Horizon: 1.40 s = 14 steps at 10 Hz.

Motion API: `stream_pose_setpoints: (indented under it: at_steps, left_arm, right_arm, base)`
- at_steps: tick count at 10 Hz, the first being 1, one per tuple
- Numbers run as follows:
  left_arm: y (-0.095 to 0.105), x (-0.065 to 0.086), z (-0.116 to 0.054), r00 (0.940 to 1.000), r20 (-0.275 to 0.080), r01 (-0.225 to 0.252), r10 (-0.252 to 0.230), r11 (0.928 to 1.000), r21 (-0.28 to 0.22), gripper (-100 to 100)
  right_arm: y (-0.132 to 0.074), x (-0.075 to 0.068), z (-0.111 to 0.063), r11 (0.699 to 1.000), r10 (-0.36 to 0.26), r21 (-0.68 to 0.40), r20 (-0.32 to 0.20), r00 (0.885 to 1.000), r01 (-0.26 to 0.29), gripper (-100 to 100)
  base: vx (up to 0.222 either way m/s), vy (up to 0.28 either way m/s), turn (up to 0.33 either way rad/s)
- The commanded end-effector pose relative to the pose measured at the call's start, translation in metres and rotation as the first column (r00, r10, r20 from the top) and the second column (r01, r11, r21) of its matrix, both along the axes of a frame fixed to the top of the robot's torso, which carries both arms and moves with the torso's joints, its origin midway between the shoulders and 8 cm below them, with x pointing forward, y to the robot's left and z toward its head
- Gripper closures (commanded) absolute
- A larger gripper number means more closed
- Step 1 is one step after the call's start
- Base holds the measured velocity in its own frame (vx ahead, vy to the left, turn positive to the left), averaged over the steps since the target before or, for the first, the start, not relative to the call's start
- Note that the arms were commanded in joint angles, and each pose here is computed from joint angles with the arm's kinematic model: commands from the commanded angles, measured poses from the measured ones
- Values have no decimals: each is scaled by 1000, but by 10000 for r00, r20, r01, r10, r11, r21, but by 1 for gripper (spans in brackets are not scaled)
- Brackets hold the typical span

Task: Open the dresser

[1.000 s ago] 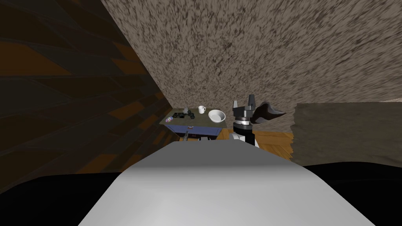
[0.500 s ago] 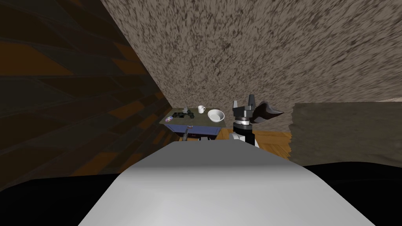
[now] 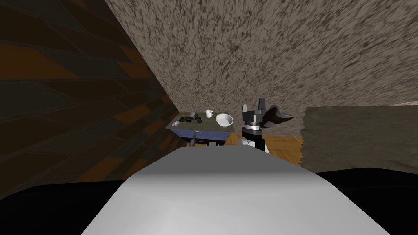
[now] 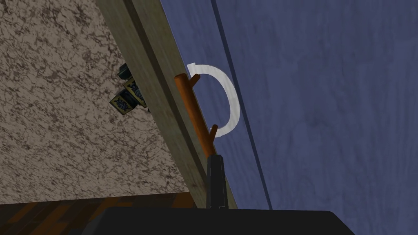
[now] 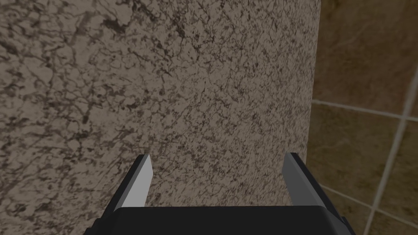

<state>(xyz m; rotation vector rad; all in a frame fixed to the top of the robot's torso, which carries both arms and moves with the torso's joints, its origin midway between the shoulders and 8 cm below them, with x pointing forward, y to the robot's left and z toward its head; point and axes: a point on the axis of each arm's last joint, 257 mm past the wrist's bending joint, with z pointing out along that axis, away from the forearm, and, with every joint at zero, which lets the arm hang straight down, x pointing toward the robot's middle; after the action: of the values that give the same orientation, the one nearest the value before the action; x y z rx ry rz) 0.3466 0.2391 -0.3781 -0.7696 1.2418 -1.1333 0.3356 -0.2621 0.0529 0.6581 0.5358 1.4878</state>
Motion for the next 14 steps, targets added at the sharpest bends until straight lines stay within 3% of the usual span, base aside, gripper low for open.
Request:
stream_pose_setpoints:
  at_steps: [1,3,4,5,7,11,14]
  left_arm:
    - [-2,-15,-4,10000,24,4,-4,10000,0,100]
    - [-5,-28,-7,10000,26,1,-1,10000,-4,100]
    - [-5,-25,-6,10000,16,-1,1,10000,-2,100]
    - [7,-23,-4,10000,35,58,-59,9996,265,-100]
    - [15,-10,1,9999,73,109,-112,9991,413,-100]
    - [12,19,8,9999,44,100,-100,9998,178,-100]
    - [12,32,12,10000,14,96,-96,9999,89,-100]
  right_arm:
    - [0,0,0,10000,0,0,0,10000,0,0]
    - [0,0,0,10000,0,0,0,10000,0,0]
    - [0,0,0,10000,0,0,0,10000,0,0]
    - [0,0,0,10000,0,1,0,10000,0,0]
    - [0,0,0,10000,1,1,1,10000,-1,0]
    - [0,0,0,10000,1,2,1,10000,-1,0]
    - [0,0,0,10000,1,1,1,10000,-1,0]
  base:
    - [26,25,6]
    - [26,21,1]
    - [1,7,-16]
    - [-12,-7,0]
    - [-36,-25,0]
    - [-60,-36,1]
    - [-39,-23,-1]
